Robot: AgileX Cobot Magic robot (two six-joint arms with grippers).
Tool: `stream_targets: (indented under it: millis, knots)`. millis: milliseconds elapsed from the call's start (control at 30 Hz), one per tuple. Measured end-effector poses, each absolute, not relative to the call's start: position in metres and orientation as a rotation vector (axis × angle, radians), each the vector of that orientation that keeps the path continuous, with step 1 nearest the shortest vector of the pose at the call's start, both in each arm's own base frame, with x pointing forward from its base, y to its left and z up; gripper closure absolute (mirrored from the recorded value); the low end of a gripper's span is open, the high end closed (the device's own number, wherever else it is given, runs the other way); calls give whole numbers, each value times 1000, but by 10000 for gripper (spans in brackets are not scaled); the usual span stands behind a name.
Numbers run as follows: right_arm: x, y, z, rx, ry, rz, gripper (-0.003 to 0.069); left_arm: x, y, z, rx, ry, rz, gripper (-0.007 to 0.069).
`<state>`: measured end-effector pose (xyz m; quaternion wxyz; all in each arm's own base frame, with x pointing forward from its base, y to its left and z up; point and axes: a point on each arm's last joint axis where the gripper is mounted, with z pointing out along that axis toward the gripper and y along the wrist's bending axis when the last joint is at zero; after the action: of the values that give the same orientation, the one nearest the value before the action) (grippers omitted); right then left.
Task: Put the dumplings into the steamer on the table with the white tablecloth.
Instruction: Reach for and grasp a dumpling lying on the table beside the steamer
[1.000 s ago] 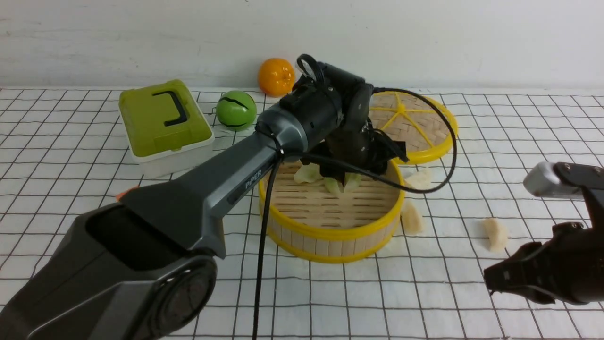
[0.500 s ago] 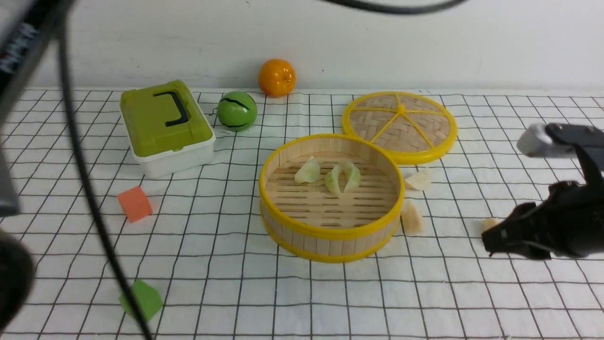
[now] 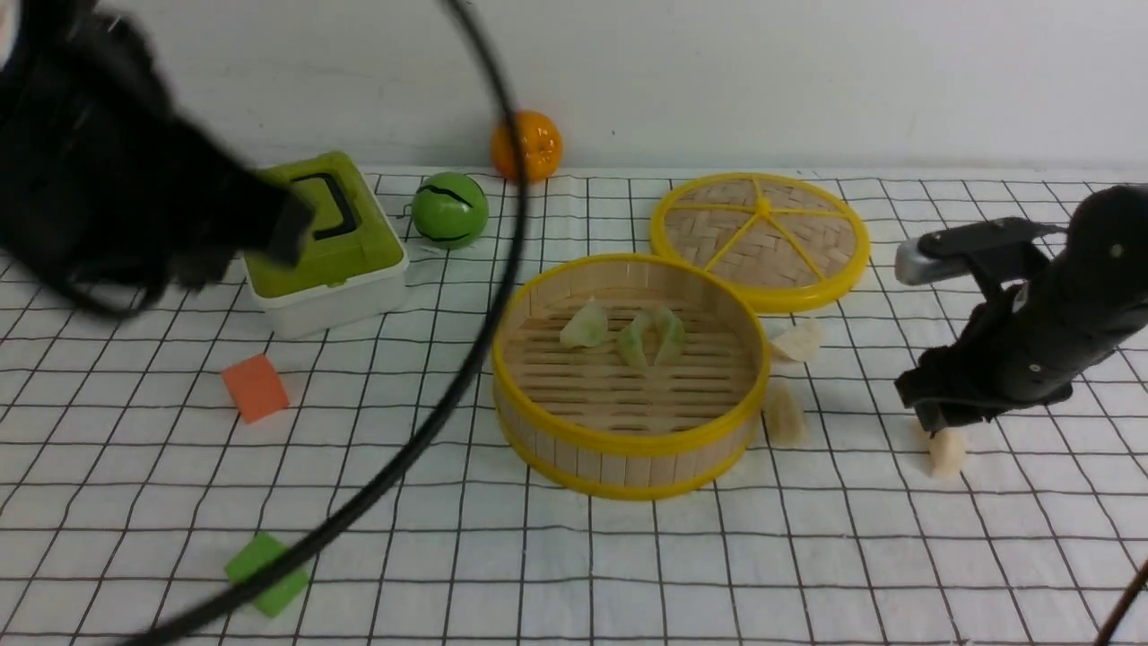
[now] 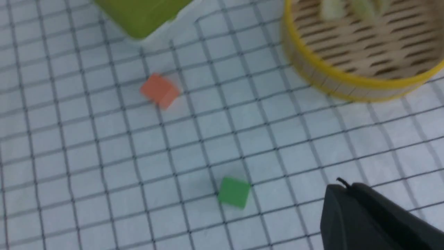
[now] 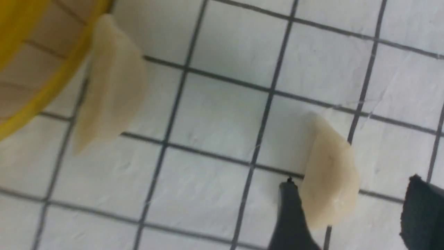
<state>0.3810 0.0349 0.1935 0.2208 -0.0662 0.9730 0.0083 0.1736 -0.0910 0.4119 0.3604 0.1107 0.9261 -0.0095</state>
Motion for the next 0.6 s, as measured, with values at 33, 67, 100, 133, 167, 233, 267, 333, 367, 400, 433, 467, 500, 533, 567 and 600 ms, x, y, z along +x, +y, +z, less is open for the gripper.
stream_targets:
  millis: [33,67,100,133,167,233,267,333,367,400,433,467,500,533,567,600]
  knots:
    - [383,34,190,-182,2696,13,243,171,-89,410,269,2385,-22,638]
    - [390,34,179,-153,2711,10,243,152,-73,396,215,2376,-24,638]
    - [393,34,173,-139,2722,9,246,141,-64,385,184,2376,-25,638]
    - [396,35,167,-117,2735,12,256,132,-56,374,159,2381,-24,638]
    - [397,35,162,-104,2747,14,268,125,-51,363,148,2393,-16,638]
    - [399,35,160,-70,2756,26,337,110,-40,348,125,2399,-11,638]
    - [399,35,159,-70,2758,26,337,109,-39,345,124,2408,-5,638]
    - [399,36,162,-55,2765,30,424,101,-32,334,115,2425,10,638]
    - [398,35,164,-49,2777,30,431,98,-30,330,114,2431,26,638]
    - [396,35,166,-46,2794,30,431,97,-28,328,113,2429,42,638]
    - [396,35,167,-45,2796,30,431,97,-27,328,113,2427,50,638]
    - [393,35,174,-37,2811,36,431,98,-24,328,112,2422,94,638]
    - [391,35,180,-37,2812,36,431,98,-22,328,112,2414,124,638]
    - [390,35,188,-37,2800,37,431,99,-20,328,106,2404,158,638]
    - [390,35,192,-37,2790,38,431,99,-19,328,105,2401,163,638]
    - [389,37,202,-32,2769,51,431,100,-17,327,96,2390,190,638]
